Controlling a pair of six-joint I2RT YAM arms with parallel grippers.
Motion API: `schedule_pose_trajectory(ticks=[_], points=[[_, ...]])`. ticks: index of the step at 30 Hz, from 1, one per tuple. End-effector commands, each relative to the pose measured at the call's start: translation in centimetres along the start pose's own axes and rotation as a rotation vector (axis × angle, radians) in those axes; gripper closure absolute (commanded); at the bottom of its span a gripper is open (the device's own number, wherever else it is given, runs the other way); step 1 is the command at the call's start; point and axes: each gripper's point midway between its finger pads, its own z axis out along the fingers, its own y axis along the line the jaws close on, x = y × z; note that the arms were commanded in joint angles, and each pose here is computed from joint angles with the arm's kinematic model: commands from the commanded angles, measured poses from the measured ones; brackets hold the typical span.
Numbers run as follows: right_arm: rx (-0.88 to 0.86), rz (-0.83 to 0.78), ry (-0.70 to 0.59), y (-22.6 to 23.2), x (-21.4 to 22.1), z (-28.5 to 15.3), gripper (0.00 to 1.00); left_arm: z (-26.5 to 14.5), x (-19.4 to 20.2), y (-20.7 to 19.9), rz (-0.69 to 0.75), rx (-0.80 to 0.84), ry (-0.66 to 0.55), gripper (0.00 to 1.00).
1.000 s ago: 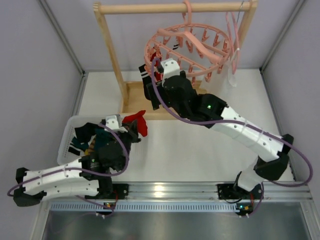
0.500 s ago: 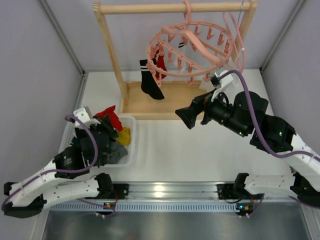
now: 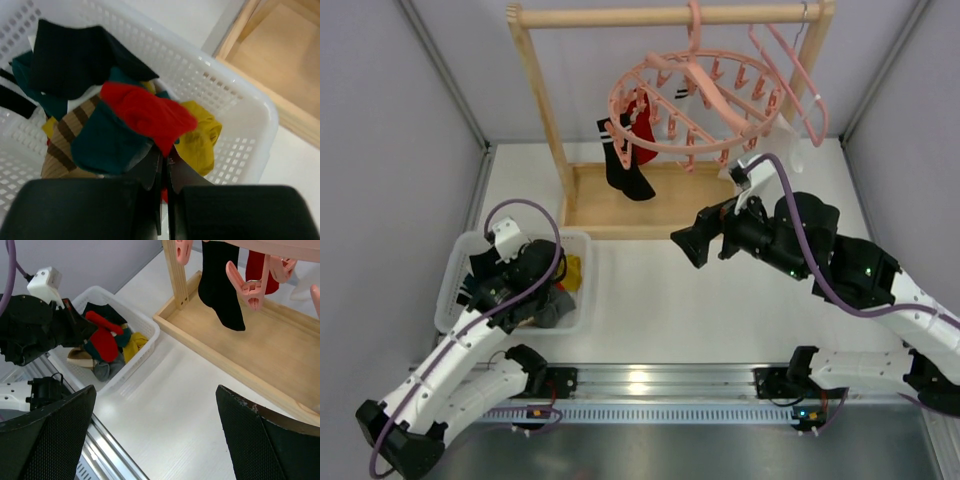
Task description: Remove the socks clipped to the hanger
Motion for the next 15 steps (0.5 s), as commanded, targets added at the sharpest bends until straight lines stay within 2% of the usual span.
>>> schedule_pose_trajectory(ticks=[1,2,3,4,6,9,14,15], points=[[0.022,0.002,-0.046,-0.4,-0.9,0.1,0.01,-0.6,1.3,0.6,-0.097,0.040,0.038,1.00],[0.029,-0.001,-0.046,-0.6,-0.9,0.3,0.01,-0.8,1.6,0.6,-0.103,0.054,0.048,0.96],[0.028,-0.001,-0.046,-0.5,-0.8,0.5,0.01,-1.0,1.6,0.7,-0.120,0.067,0.048,0.63],[0.038,-0.006,-0.039,-0.7,-0.5,0.8,0.01,-0.9,2.0,0.8,-0.120,0.069,0.054,0.42],[0.043,-0.010,-0.027,-0.7,-0.2,1.3,0.01,-1.2,2.3,0.6,-0.116,0.094,0.071,0.34],[0.048,-0.017,-0.013,-0.7,0.1,1.8,0.01,-2.3,1.2,0.1,-0.128,0.160,0.066,0.02],[0.048,-0.017,-0.014,-0.6,0.2,2.1,0.01,-5.7,-2.9,-1.7,-0.196,0.328,0.032,0.02],[0.051,-0.016,-0.014,-0.7,0.2,2.2,0.01,-6.5,-3.6,-3.2,-0.188,0.407,0.036,0.02]])
